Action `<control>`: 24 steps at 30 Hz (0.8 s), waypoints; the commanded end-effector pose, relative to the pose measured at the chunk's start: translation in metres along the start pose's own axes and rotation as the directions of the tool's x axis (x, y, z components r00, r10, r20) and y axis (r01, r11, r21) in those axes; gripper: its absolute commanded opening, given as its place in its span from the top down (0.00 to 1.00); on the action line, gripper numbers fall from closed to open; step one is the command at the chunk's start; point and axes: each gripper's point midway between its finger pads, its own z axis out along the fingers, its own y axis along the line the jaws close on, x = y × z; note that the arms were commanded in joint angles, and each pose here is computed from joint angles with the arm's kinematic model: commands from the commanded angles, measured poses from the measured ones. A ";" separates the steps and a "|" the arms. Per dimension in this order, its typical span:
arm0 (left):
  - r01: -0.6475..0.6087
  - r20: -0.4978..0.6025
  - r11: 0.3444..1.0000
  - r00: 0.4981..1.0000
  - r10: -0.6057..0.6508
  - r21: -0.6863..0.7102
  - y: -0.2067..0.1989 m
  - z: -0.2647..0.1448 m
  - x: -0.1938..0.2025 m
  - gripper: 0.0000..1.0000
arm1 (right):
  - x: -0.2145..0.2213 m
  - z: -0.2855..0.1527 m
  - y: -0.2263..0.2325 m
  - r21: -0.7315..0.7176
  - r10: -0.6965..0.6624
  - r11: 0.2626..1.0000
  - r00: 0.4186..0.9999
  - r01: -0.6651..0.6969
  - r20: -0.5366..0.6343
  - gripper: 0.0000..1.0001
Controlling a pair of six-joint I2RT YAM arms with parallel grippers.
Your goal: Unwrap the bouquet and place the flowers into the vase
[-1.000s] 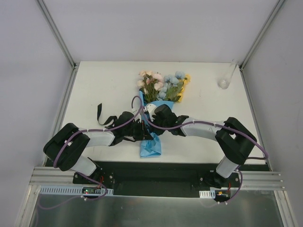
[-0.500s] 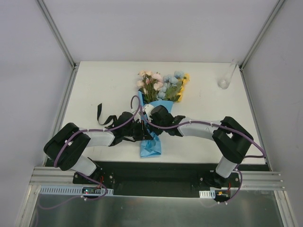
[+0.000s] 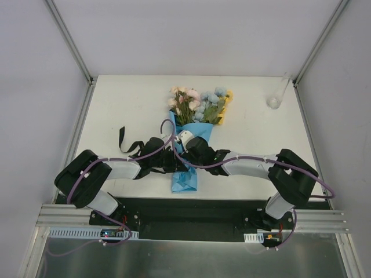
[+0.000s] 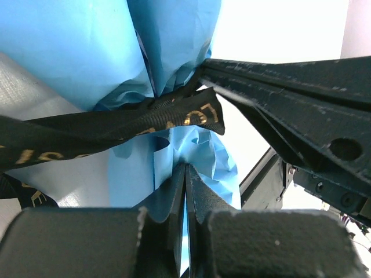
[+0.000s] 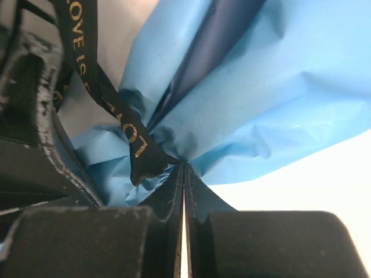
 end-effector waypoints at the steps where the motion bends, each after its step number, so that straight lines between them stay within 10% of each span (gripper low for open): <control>1: 0.051 -0.080 0.994 0.995 -0.058 -0.093 0.029 -0.002 0.030 1.00 | -0.047 -0.021 -0.033 0.145 0.086 0.983 0.977 -0.115 0.194 0.99; 13: 0.045 -0.076 0.994 0.996 -0.053 -0.095 0.029 -0.003 0.030 1.00 | -0.075 -0.068 -0.050 0.123 0.321 0.914 0.874 -0.387 0.366 0.99; 24: -0.086 -0.017 0.995 0.996 0.085 -0.058 -0.006 -0.022 0.000 1.00 | -0.015 -0.071 -0.060 0.230 0.407 0.854 0.875 -0.467 0.263 0.99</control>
